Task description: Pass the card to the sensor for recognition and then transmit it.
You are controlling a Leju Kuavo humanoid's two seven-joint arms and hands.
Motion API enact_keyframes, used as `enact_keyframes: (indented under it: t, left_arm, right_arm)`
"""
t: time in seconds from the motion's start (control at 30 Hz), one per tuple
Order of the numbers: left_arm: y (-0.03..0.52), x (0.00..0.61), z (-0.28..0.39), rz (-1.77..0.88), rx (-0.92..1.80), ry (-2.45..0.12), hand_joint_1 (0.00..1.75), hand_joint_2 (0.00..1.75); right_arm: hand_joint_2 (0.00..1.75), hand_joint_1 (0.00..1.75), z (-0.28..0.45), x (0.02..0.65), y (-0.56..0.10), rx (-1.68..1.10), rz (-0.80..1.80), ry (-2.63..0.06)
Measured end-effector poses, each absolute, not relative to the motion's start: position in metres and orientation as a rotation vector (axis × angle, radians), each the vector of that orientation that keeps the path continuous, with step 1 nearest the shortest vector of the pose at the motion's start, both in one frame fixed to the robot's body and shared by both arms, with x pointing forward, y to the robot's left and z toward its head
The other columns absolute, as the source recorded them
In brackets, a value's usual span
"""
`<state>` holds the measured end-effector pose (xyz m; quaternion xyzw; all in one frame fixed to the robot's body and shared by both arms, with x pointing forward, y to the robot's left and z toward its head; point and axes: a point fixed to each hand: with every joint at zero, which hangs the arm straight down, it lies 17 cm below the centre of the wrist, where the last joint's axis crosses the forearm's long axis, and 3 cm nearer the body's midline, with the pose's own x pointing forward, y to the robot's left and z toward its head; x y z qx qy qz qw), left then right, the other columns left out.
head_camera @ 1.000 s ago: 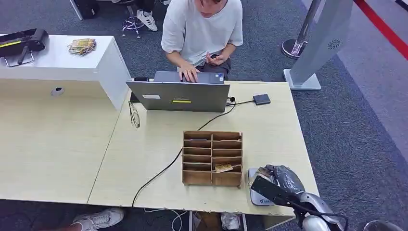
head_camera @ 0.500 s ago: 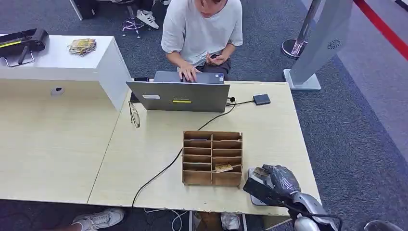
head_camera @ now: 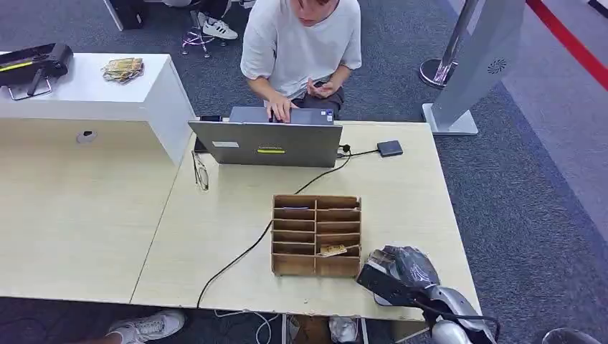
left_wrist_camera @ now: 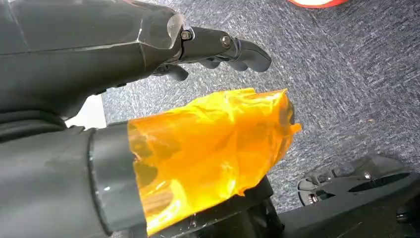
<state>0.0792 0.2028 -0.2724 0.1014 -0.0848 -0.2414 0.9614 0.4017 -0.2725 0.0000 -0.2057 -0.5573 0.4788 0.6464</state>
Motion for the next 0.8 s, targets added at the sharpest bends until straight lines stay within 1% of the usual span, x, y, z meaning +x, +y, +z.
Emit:
enact_keyframes:
  t: [0.4, 0.8]
  left_arm:
    - [0.204, 0.079, -0.273, -0.485, 0.206, -0.173, 0.00, 0.00]
    - [0.204, 0.082, -0.272, -0.478, 0.204, -0.190, 0.00, 0.00]
  right_arm:
    - [1.75, 1.75, 0.010, 0.406, -0.276, -0.421, 1.025, -1.300]
    - [1.75, 1.75, 0.033, 0.401, -0.292, -0.194, 0.903, -1.377]
